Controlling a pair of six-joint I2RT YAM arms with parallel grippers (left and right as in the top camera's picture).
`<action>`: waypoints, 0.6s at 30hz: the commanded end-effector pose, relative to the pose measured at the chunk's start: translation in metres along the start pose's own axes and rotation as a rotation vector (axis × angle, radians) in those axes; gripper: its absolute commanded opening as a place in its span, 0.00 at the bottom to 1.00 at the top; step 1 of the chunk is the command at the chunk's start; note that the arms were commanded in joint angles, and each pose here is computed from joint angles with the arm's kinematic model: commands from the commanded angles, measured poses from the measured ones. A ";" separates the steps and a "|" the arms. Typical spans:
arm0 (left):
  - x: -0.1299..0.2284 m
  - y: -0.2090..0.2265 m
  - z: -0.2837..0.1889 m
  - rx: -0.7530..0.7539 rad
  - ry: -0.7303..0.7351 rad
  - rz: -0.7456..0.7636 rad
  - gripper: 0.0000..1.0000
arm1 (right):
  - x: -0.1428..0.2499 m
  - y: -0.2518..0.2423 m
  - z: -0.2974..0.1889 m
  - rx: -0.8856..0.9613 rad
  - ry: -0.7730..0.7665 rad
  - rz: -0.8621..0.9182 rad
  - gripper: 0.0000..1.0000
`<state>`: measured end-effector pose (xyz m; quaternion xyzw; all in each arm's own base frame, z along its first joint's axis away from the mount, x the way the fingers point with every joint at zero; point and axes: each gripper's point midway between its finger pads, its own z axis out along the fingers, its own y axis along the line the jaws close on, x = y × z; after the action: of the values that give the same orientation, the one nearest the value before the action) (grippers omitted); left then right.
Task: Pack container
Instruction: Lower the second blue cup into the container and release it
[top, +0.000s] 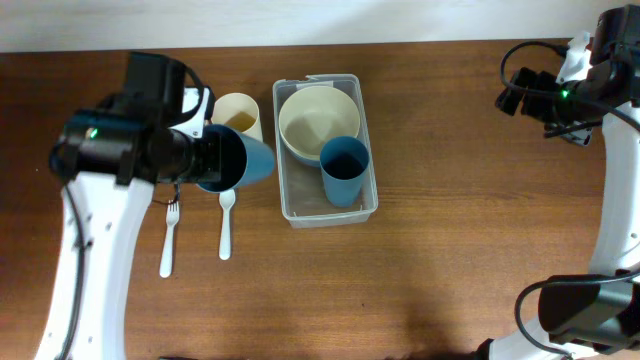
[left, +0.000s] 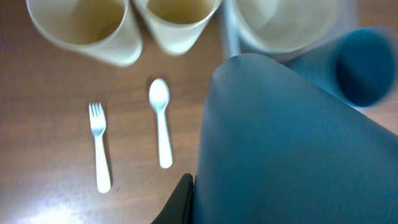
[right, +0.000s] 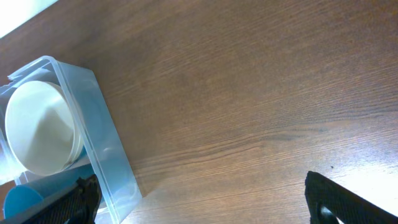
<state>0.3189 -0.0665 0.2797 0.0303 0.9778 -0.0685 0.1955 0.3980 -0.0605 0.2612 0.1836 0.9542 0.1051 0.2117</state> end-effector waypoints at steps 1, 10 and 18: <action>-0.011 -0.038 -0.040 0.105 -0.126 0.077 0.02 | -0.002 0.001 -0.005 -0.004 -0.015 -0.003 0.99; -0.041 -0.107 -0.063 0.168 -0.272 0.264 0.02 | -0.002 0.001 -0.005 -0.004 -0.015 -0.003 0.99; -0.042 -0.150 0.012 0.168 -0.123 0.424 0.02 | -0.002 0.001 -0.005 -0.004 -0.015 -0.003 0.99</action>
<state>0.3395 -0.1998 0.3295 0.2072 0.9268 -0.1248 0.2873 0.3980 -0.0605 0.2612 0.1834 0.9542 0.1051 0.2117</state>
